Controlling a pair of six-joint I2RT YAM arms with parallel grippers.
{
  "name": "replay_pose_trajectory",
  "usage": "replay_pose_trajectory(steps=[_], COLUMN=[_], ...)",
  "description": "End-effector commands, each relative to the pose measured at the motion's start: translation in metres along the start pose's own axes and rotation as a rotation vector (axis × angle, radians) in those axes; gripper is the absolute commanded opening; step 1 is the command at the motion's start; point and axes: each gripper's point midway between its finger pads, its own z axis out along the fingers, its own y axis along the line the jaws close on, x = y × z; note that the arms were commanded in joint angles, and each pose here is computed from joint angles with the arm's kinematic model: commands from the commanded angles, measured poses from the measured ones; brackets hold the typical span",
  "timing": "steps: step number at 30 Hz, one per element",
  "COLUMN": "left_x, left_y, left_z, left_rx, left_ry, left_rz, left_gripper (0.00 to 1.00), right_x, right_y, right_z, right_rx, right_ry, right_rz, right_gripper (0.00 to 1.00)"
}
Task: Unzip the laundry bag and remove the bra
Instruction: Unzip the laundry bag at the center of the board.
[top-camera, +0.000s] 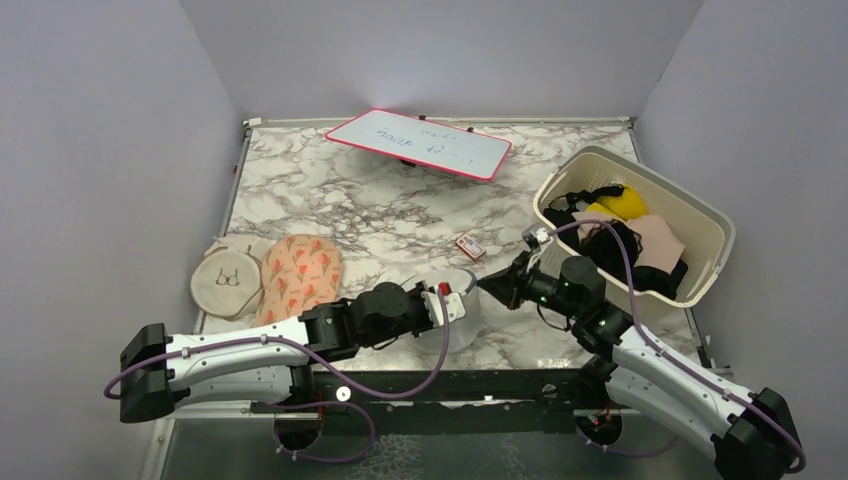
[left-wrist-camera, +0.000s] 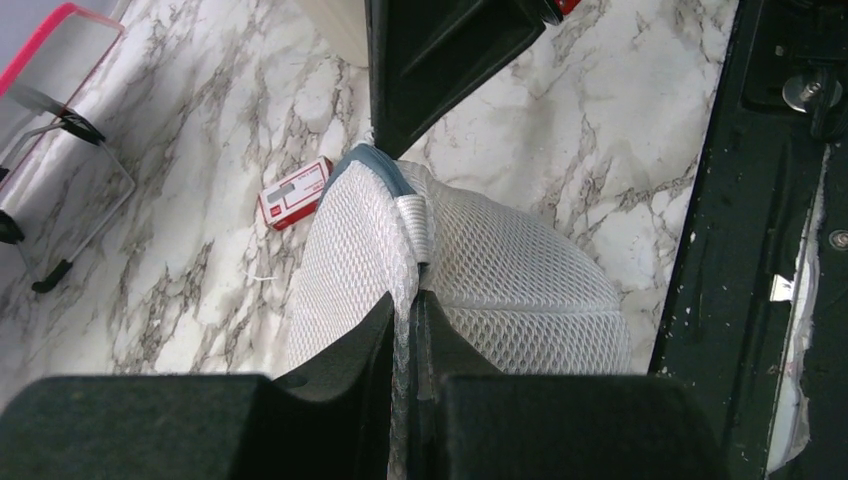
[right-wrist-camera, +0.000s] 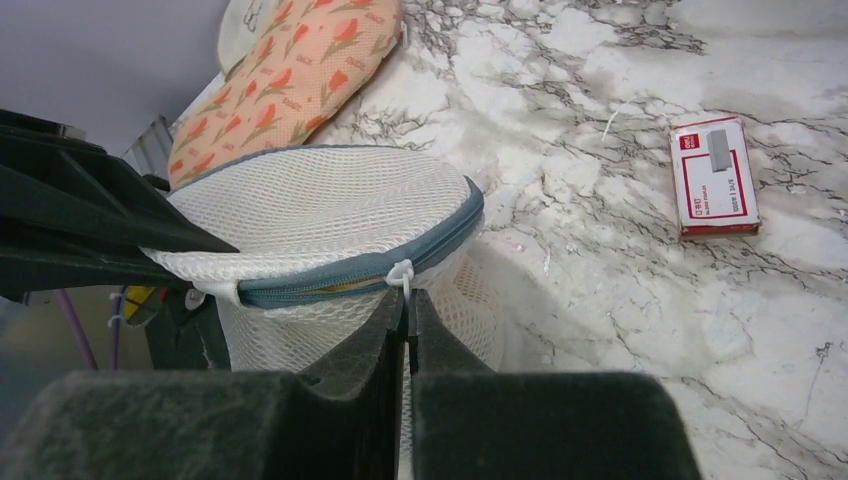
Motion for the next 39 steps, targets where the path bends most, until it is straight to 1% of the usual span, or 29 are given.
replay_pose_trajectory(steps=[1,6,9,12,14,15,16,19,21,22,23,24,25,27,30,32,33,38,39], left_x=[-0.033,-0.045,-0.034,-0.01,0.004,0.008,0.012,0.012,0.003,-0.002,-0.011,-0.018,-0.026,-0.034,-0.035,-0.034,-0.033,-0.025,-0.023], left_y=[0.028,0.058,0.064,0.05,0.032,0.023,0.015,-0.003,-0.012,-0.012,-0.011,-0.012,-0.013,-0.01,0.003,0.008,0.01,0.019,0.022], left_z=[-0.007,-0.021,-0.021,-0.014,-0.009,-0.007,-0.006,-0.003,-0.001,-0.001,0.0,0.001,0.003,0.007,0.014,0.018,0.019,0.029,0.03], left_rx=[-0.115,-0.249,-0.291,-0.247,-0.176,-0.146,-0.117,-0.054,-0.012,-0.016,-0.024,-0.019,-0.01,-0.034,-0.132,-0.17,-0.193,-0.281,-0.303], left_ry=[-0.032,-0.023,0.011,0.09,0.123,0.135,0.144,0.158,0.16,0.164,0.16,0.154,0.144,0.143,0.174,0.201,0.213,0.235,0.237], left_rz=[0.025,0.081,0.107,0.056,-0.026,-0.074,-0.114,-0.238,-0.308,-0.354,-0.401,-0.432,-0.455,-0.495,-0.555,-0.573,-0.585,-0.612,-0.61], left_gripper=[0.0,0.0,0.0,0.0,0.04,0.08,0.17,0.36,0.49,0.54,0.63,0.67,0.69,0.7,0.66,0.56,0.55,0.55,0.53], right_x=[-0.025,-0.05,-0.051,-0.042,-0.038,-0.039,-0.039,-0.039,-0.038,-0.038,-0.038,-0.038,-0.038,-0.035,-0.029,-0.028,-0.027,-0.026,-0.027], right_y=[0.007,0.018,0.02,0.016,0.015,0.016,0.018,0.028,0.034,0.036,0.036,0.035,0.036,0.035,0.034,0.033,0.033,0.038,0.038], right_z=[0.004,0.008,0.013,0.019,0.021,0.021,0.021,0.02,0.019,0.017,0.016,0.014,0.012,0.009,0.006,0.006,0.006,0.004,0.004], right_rx=[-0.025,-0.057,-0.074,-0.081,-0.083,-0.09,-0.102,-0.147,-0.179,-0.187,-0.184,-0.181,-0.18,-0.176,-0.177,-0.17,-0.169,-0.202,-0.202], right_ry=[-0.091,-0.119,-0.113,-0.096,-0.085,-0.083,-0.077,-0.045,-0.034,-0.032,-0.03,-0.028,-0.026,-0.021,-0.012,-0.005,0.0,-0.002,-0.007], right_rz=[-0.022,-0.063,-0.069,-0.067,-0.072,-0.077,-0.085,-0.097,-0.103,-0.105,-0.108,-0.115,-0.125,-0.14,-0.146,-0.139,-0.133,-0.152,-0.155], right_gripper=[0.01,0.01,0.01,0.01,0.01,0.01,0.01,0.01,0.01,0.01,0.01,0.01,0.01,0.01,0.01,0.01,0.01,0.01,0.01])
